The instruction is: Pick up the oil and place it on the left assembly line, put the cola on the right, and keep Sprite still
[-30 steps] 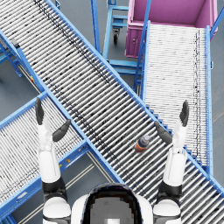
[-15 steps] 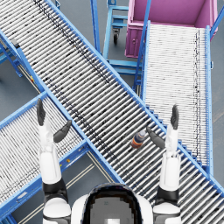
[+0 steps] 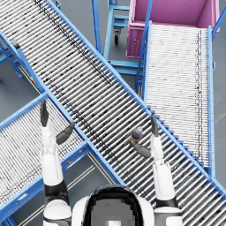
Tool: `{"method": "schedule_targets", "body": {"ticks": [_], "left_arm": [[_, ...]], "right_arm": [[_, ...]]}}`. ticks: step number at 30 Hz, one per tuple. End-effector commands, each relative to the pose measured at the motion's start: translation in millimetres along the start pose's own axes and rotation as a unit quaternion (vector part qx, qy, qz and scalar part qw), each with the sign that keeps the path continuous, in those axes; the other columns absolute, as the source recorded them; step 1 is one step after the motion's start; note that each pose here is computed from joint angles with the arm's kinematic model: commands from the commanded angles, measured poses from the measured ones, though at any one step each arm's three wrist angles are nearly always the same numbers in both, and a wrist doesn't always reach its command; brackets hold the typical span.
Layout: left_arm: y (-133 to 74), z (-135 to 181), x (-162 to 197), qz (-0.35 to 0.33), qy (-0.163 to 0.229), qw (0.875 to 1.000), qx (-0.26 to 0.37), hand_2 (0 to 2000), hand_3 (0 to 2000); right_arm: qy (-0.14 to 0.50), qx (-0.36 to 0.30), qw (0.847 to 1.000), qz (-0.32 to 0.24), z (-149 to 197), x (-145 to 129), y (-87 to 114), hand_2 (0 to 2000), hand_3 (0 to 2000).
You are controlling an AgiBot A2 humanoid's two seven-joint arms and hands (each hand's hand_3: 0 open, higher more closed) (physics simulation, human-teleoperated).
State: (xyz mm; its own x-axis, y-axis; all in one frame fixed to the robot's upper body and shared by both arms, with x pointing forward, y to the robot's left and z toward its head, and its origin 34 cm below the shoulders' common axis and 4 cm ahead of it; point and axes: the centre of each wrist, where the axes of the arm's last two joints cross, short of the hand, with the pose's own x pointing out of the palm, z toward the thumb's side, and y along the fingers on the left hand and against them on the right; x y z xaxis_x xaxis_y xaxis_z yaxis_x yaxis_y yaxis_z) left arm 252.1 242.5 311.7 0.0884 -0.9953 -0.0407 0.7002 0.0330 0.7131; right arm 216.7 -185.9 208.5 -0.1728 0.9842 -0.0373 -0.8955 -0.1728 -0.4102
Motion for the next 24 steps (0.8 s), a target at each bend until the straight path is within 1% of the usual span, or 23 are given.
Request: {"method": "schedule_targets", "body": {"ticks": [1,4,8,11,13,20,21,22,24], "left_arm": [[-3,2,1,-0.002,-0.001,1.000,0.002,0,0],[-5,-1,2,-0.002,-0.003,1.000,-0.005,0,0],[-9,-4,6,-0.008,-0.007,1.000,-0.012,0,0],[-10,-5,6,-0.007,-0.008,1.000,-0.016,0,0],[-10,-5,9,-0.012,-0.010,1.000,-0.016,0,0],[-9,-7,6,-0.005,-0.010,1.000,-0.019,0,0],[-12,-9,7,-0.006,-0.011,1.000,-0.025,0,0],[-10,-8,6,-0.005,-0.010,1.000,-0.022,0,0],[-11,-8,5,-0.002,-0.010,1.000,-0.023,0,0]], "right_arm": [[-0.010,0.067,0.998,0.012,-35,7,1,0,0],[-0.017,0.116,0.993,0.008,-65,9,-4,0,0],[-0.022,0.197,0.980,0.003,-109,11,1,0,0],[-0.024,0.237,0.971,-0.009,-131,8,0,0,0],[-0.026,0.257,0.966,-0.003,-142,13,0,0,0],[-0.032,0.292,0.956,0.017,-163,32,-17,0,0],[-0.032,0.298,0.954,0.017,-167,34,-20,0,0],[-0.033,0.298,0.954,0.016,-167,34,-24,0,0],[-0.035,0.316,0.948,0.010,-176,35,-35,0,0]]}}
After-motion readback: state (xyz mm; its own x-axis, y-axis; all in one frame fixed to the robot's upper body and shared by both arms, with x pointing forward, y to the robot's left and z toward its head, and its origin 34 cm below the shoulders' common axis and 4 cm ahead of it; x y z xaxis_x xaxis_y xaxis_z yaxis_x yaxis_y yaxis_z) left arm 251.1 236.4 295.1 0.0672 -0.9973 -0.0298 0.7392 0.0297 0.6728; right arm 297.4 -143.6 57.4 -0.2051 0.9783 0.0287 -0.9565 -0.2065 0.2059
